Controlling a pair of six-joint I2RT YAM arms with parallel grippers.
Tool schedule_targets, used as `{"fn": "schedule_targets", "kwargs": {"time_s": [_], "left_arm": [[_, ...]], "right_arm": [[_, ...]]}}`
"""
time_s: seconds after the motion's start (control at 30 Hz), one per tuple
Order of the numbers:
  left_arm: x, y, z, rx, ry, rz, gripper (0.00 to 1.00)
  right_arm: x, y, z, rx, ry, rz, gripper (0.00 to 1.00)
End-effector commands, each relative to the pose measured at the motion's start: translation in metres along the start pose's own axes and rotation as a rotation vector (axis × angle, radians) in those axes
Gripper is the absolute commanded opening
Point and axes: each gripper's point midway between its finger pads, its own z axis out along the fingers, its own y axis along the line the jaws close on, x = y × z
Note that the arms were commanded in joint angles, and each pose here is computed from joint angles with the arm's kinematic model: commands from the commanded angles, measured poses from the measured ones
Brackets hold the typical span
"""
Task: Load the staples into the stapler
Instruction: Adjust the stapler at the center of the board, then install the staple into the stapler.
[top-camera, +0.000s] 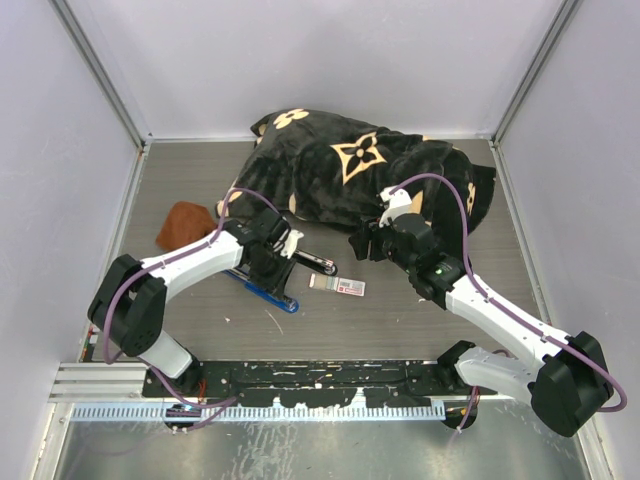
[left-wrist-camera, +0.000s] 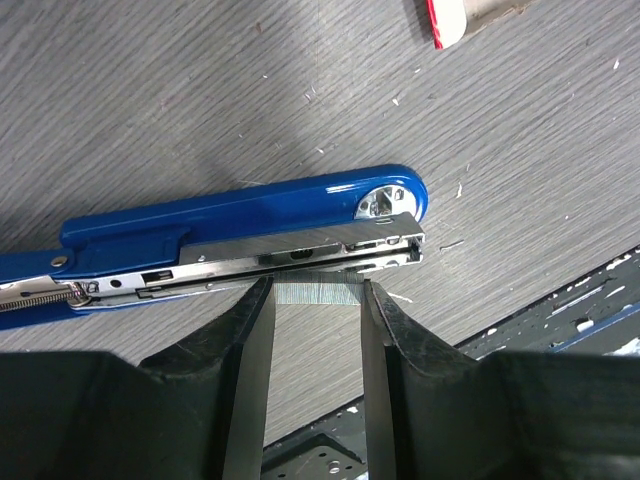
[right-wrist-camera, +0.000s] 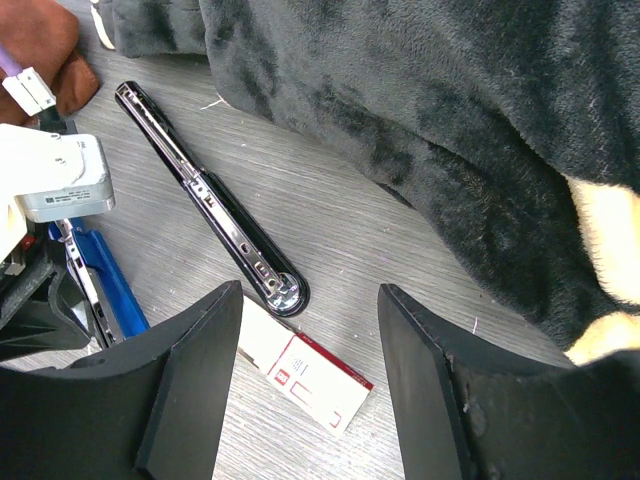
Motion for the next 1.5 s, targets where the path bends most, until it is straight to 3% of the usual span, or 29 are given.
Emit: {"fn": "schedule_targets", "kwargs": {"time_s": [0.0, 0.87, 1.47], "left_arm": [[-0.002, -0.003, -0.007, -0.007, -0.007, 0.028, 0.29], [-0.023, -0.019, -0.003, 0.038, -0.029, -0.079, 0.27], [-0.016, -0.013, 0.0, 0.005, -0.023, -0.108, 0.25]], "right_arm": [[-0.018, 0.005, -0.002, -0.021, -0.059, 0.016, 0.62], [-0.018, 0.004, -0.002, -0.017, -0.058, 0.018, 0.62], [-0.018, 0.004, -0.002, -0.019, -0.057, 0.019, 0.62]]}}
